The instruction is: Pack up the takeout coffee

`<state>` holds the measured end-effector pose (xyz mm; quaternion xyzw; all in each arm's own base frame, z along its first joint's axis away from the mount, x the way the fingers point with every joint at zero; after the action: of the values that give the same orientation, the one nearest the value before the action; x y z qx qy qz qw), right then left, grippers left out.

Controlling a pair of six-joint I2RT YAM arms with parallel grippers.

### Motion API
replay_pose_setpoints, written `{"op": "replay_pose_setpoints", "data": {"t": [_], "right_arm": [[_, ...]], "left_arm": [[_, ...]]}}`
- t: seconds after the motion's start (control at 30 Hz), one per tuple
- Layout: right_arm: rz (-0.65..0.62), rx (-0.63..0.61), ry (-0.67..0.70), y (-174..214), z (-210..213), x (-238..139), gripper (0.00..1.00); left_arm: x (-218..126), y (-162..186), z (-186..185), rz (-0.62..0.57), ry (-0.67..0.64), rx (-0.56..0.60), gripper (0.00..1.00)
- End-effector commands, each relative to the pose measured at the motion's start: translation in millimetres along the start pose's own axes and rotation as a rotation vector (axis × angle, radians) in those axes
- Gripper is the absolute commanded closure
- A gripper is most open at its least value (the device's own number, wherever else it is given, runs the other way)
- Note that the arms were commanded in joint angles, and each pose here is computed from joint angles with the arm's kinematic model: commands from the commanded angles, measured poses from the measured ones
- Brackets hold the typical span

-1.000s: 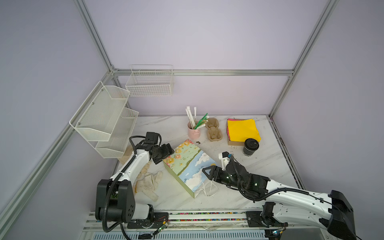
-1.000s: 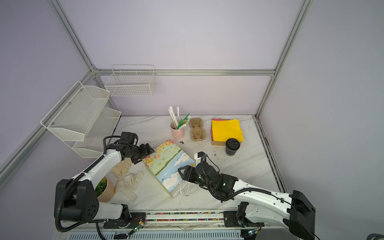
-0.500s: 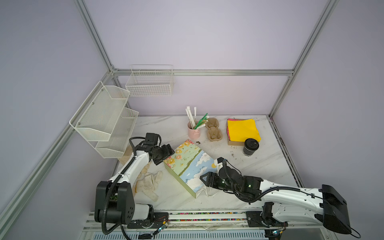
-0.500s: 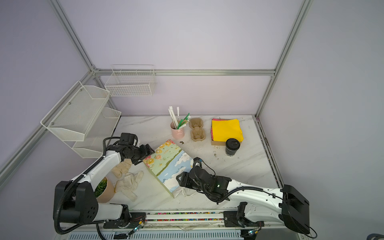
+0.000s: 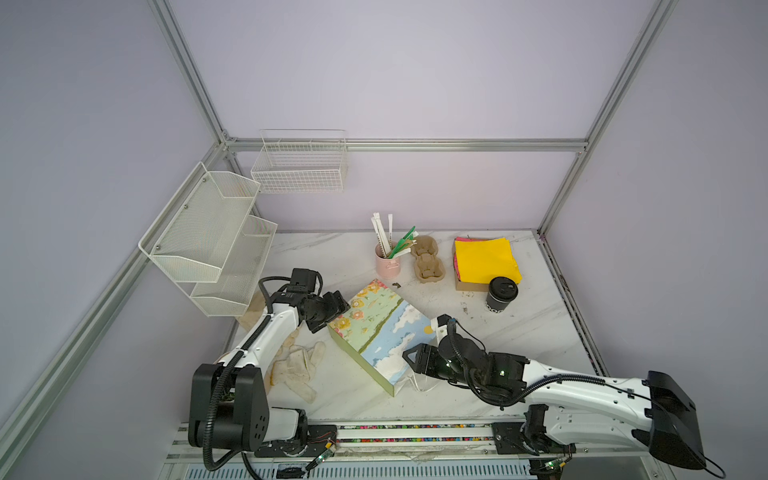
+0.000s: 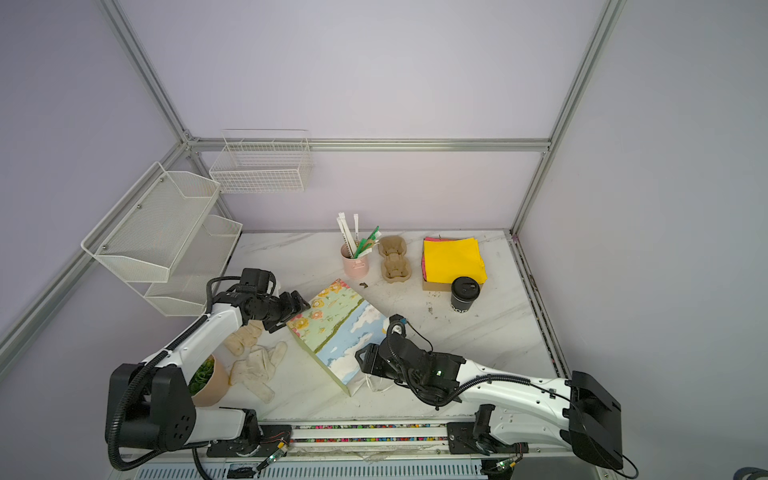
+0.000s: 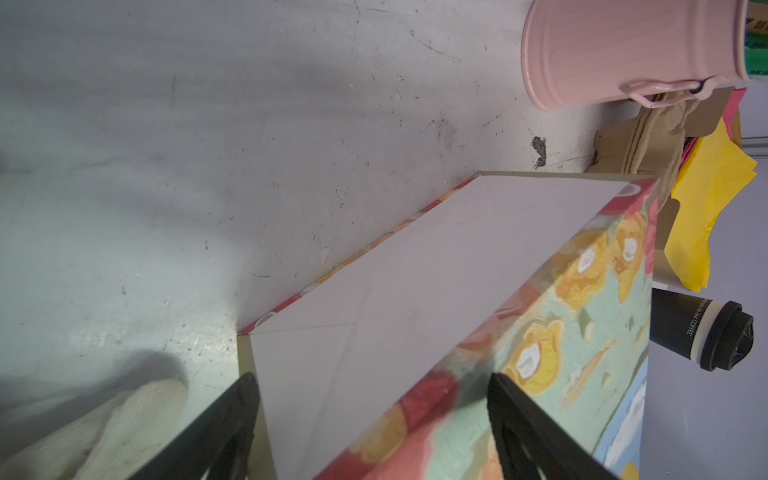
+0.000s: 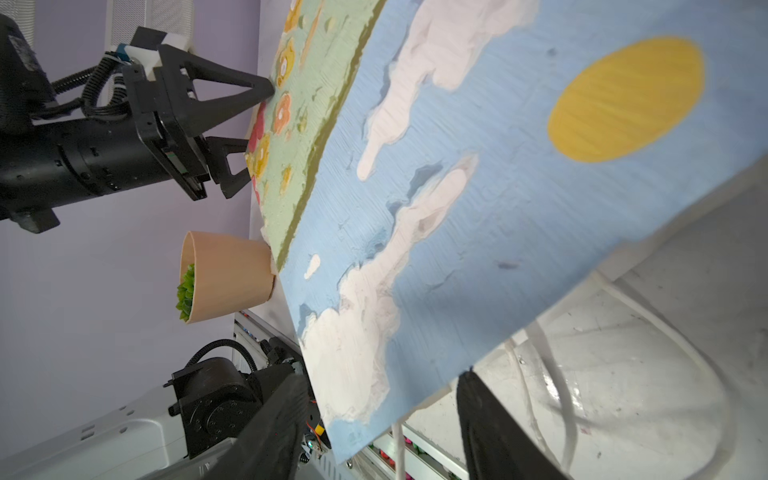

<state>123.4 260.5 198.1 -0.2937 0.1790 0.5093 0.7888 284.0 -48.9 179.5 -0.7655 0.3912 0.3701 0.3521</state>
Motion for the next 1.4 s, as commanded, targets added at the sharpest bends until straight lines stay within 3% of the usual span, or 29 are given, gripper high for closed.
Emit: {"op": "replay_pose_setpoints", "data": {"t": [0.0,0.5,1.0,1.13,1.27,1.37], "right_arm": [[-0.022,0.005,-0.022,0,-1,1,0.42],[-0.116,-0.054,-0.057,-8,-12,2,0.73],[-0.198,-0.094,-0.128,-13,-20,-13,0.83],[-0.232,-0.101,-0.202,-14,-20,-18,0.88],[-0.278,-0.114,-0.275,-17,-17,-28,0.91],[-0.311,-0.136,-0.316,-20,-13,-35,0.91]], "left_arm": [[-5,8,2,-0.003,0.035,-0.017,0.15],[-18,12,-18,-0.002,0.233,-0.015,0.14],[-77,12,-75,-0.056,0.607,0.093,0.13],[-90,12,-79,-0.107,0.617,0.132,0.13],[-107,7,-76,-0.22,0.548,0.167,0.13],[-103,6,-66,-0.24,0.464,0.148,0.13]]}}
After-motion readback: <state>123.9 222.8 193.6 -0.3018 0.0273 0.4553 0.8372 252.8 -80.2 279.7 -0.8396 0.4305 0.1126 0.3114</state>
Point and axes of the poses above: each gripper's point midway between its finger pads, its own x axis out along the fingers, its own z axis along the line the jaws close on, y = z × x, the point moved 8 cm from there along -x, back along the fingers, and after that the axes turned 4 degrees about x, right-handed, at the moved point
